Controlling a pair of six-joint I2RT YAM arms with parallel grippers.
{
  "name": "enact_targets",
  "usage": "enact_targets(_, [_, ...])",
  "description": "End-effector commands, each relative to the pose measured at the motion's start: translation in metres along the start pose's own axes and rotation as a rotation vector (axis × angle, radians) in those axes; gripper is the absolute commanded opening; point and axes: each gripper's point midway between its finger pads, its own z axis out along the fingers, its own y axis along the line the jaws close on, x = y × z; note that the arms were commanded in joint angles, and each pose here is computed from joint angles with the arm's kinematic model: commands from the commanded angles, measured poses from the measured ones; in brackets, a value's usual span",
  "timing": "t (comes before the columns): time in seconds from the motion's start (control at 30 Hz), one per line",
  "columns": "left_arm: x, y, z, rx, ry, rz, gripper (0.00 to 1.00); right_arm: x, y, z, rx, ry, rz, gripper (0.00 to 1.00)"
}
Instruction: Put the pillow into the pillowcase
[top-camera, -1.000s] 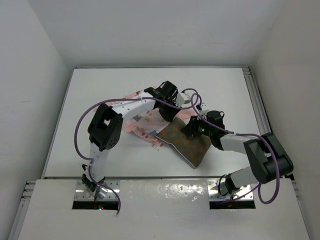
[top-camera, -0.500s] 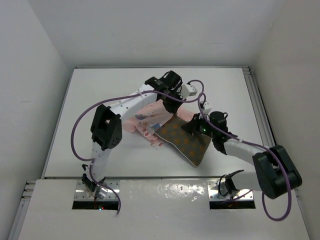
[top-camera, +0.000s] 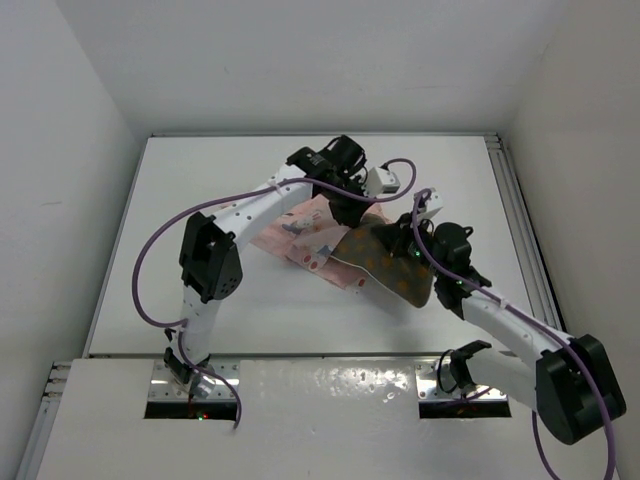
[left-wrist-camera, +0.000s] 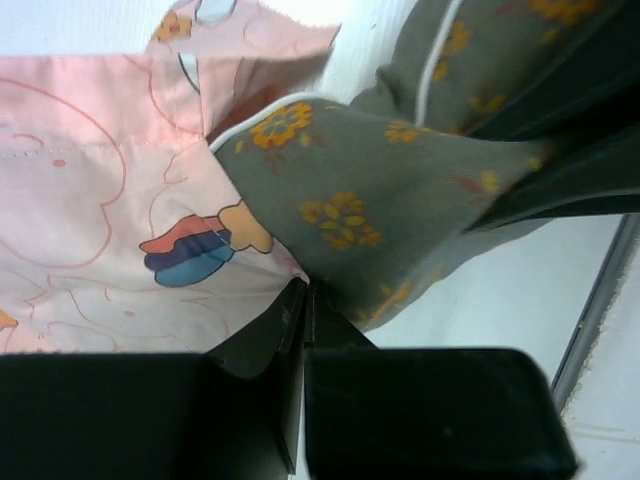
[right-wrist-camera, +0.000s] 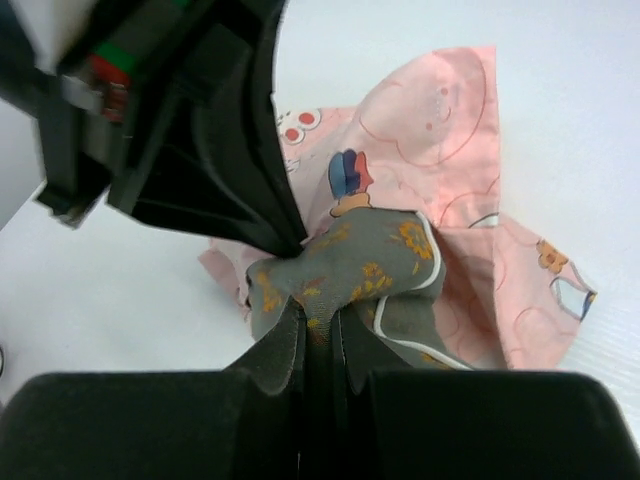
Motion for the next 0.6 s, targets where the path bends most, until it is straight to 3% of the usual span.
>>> enact_targets(0.0, [-0.045,-0.024,-0.033,0.078,-0.156,0.082,0.0,-0.092,0.02,-0.003,-0.029,-0.332,-0.049,0.0])
enact_targets(0.2, [-0.069,-0.058,-0.053,0.242,-0.281,0.155,0.0,-0.083,-0.003,0.002,0.06,-0.365,0.013,0.0])
enact_targets(0.3, [-0.068,-0.057,-0.049,0.234,-0.28,0.17,0.0,-0.078,-0.006,0.01,0.062,-0.357,0.036,0.0])
enact_targets(0.57, [-0.036,-0.026,-0.022,0.147,-0.201,0.051,0.0,-0.053,-0.006,0.013,0.049,-0.288,0.107,0.0])
